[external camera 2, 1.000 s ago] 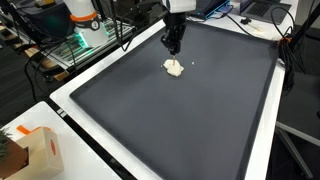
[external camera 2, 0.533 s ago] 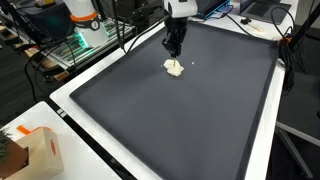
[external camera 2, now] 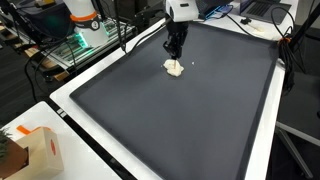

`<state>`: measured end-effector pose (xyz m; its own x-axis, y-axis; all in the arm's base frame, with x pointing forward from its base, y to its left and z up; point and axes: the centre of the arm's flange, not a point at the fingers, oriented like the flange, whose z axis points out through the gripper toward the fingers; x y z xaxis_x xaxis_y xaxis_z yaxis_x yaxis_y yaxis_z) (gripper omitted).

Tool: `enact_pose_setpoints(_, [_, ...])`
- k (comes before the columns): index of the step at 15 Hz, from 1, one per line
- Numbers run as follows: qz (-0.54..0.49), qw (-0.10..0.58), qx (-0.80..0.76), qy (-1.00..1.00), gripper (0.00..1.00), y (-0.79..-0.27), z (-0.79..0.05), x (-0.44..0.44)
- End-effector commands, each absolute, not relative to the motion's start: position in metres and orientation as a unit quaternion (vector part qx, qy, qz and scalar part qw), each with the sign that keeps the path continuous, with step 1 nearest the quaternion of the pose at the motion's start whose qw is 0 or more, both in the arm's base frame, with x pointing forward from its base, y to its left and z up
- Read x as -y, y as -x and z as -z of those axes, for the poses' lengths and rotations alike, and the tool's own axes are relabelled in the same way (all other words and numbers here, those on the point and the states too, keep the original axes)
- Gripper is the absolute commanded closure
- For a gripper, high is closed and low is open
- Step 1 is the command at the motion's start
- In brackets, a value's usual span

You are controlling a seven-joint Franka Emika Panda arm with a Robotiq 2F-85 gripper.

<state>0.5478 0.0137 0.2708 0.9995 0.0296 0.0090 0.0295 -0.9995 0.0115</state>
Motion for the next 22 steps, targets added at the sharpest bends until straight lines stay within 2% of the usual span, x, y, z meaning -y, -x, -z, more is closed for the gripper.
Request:
enact_pose_setpoints(1, [0.013, 0.008, -0.023, -1.0, 0.97, -0.562, -0.269, -0.012])
enact_pose_setpoints(22, [0.025, 0.008, -0.021, -0.999, 0.97, -0.56, -0.257, -0.015])
